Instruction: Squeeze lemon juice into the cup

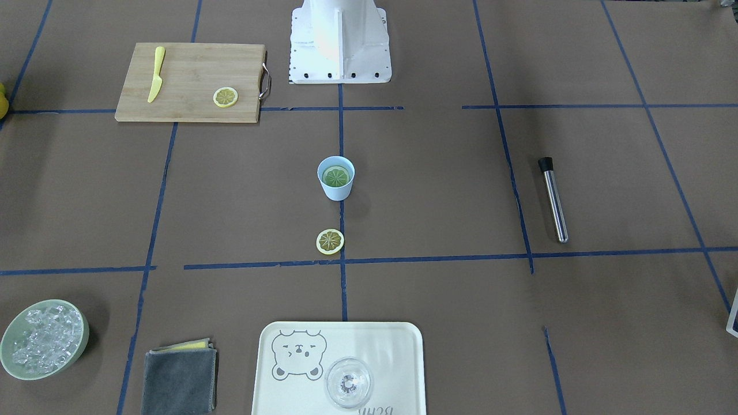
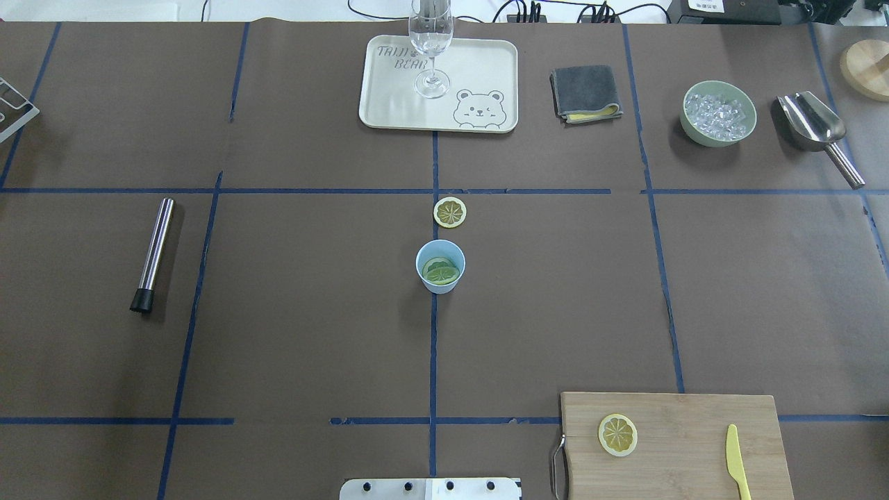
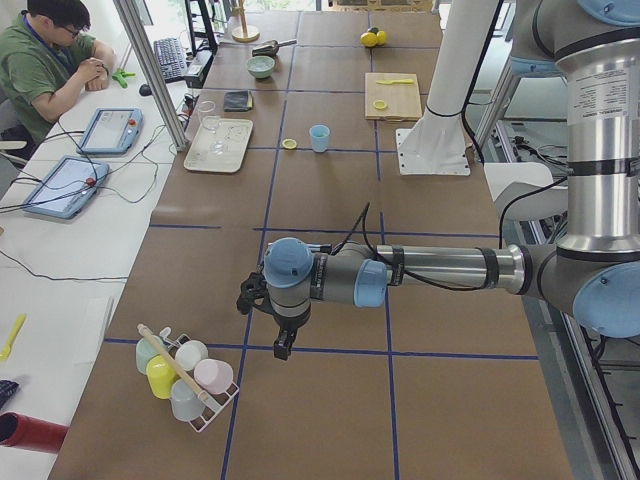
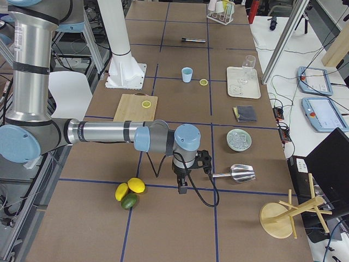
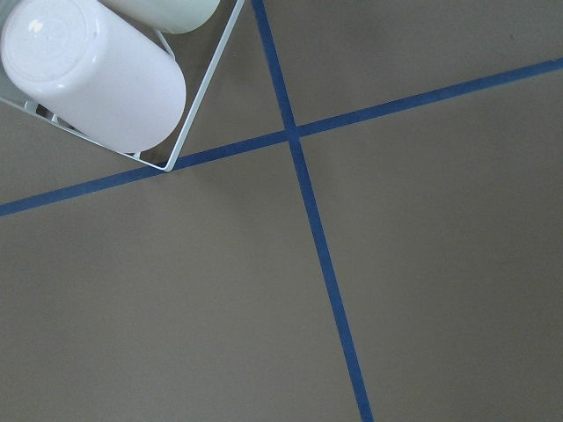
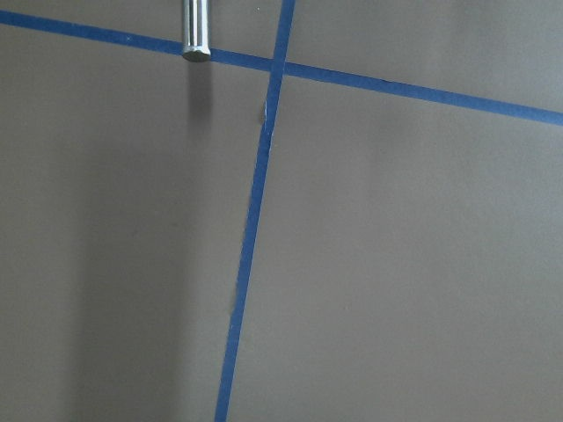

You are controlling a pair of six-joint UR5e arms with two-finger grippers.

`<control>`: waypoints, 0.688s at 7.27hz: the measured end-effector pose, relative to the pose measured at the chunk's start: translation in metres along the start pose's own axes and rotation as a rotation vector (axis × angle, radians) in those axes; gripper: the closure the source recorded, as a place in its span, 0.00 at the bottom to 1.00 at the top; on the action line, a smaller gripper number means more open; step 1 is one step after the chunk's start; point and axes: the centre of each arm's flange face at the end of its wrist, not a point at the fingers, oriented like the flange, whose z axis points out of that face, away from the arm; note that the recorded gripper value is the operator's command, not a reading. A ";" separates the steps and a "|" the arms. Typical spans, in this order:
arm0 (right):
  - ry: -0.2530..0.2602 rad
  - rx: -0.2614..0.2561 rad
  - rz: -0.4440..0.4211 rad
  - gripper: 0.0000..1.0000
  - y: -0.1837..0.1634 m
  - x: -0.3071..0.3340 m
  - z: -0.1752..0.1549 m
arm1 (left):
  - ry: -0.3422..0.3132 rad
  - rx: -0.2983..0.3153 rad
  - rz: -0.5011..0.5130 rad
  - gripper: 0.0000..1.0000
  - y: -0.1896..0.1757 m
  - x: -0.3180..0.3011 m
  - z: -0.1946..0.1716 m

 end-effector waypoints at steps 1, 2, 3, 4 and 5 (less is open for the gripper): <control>-0.012 0.004 0.017 0.00 0.000 -0.002 -0.001 | 0.000 0.000 0.000 0.00 0.000 0.000 0.000; -0.019 0.010 0.037 0.00 -0.002 -0.005 -0.003 | 0.000 0.000 0.000 0.00 0.000 0.000 0.000; -0.022 0.015 0.046 0.00 -0.003 -0.006 -0.005 | 0.000 0.000 0.000 0.00 0.000 0.000 0.000; -0.022 0.018 0.048 0.00 -0.003 -0.007 -0.006 | 0.000 0.001 0.000 0.00 0.000 0.000 0.000; -0.023 0.019 0.049 0.00 -0.004 -0.008 -0.007 | 0.000 0.001 0.001 0.00 -0.001 0.000 0.000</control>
